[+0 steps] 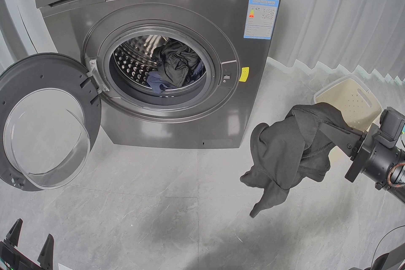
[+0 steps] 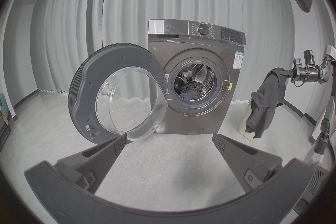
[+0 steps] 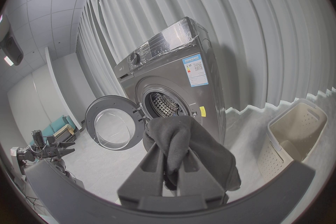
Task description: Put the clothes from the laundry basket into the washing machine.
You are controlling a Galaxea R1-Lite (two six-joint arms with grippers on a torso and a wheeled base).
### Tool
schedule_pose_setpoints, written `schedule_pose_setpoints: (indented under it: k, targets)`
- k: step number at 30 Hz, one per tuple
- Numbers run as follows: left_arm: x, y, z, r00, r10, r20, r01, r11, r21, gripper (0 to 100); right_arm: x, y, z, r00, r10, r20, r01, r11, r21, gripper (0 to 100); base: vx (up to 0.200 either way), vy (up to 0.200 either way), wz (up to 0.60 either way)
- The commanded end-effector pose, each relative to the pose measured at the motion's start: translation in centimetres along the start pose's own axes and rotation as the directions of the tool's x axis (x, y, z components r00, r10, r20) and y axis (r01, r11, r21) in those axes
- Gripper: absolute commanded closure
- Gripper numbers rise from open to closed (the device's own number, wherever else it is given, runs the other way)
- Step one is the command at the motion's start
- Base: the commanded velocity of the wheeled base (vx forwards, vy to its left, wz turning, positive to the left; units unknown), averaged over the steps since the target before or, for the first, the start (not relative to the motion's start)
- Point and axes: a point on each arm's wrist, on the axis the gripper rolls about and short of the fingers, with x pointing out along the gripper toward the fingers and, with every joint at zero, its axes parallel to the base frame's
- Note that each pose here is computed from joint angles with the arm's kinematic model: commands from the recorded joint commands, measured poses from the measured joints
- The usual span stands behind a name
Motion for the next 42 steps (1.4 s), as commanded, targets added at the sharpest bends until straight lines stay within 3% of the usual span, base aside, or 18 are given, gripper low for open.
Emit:
schedule_pose_setpoints:
  k: [1, 15, 24, 29, 35, 42]
  targets:
    - [0.0, 0.0, -0.5, 1.0, 0.0, 0.002, 0.0, 1.0, 0.0, 0, 0.2, 0.0, -0.1, 1.0, -0.002, -0.007, 0.002, 1.0, -0.001, 100, 0.0, 0.2, 0.0]
    - [0.0, 0.0, -0.5, 1.0, 0.0, 0.002, 0.0, 1.0, 0.0, 0, 0.7, -0.1, -0.5, 1.0, -0.014, -0.028, 0.015, 1.0, 0.004, 100, 0.0, 0.2, 0.0]
    - [0.0, 0.0, -0.5, 1.0, 0.002, 0.002, -0.002, 1.0, 0.007, 0, 1.7, 0.0, -0.9, 0.999, -0.011, -0.049, 0.012, 1.0, 0.015, 100, 0.0, 0.0, 0.0]
    - [0.0, 0.0, -0.5, 1.0, -0.001, 0.002, 0.001, 0.999, 0.038, 0, 4.6, 0.9, -0.6, 1.0, 0.019, -0.01, -0.019, 1.0, 0.012, 100, 0.0, 0.0, 0.0]
    - [0.0, 0.0, -0.5, 1.0, -0.001, 0.002, 0.001, 0.999, 0.033, 0, 7.2, 2.6, -0.2, 0.998, 0.008, 0.061, -0.01, 1.0, 0.029, 100, 0.0, 0.0, 0.0]
    - [0.0, 0.0, -0.5, 1.0, -0.004, 0.0, 0.004, 0.999, 0.038, 0, 7.8, 2.9, -1.0, 0.999, 0.019, 0.035, -0.02, 0.999, 0.048, 100, 0.0, 0.0, 0.0]
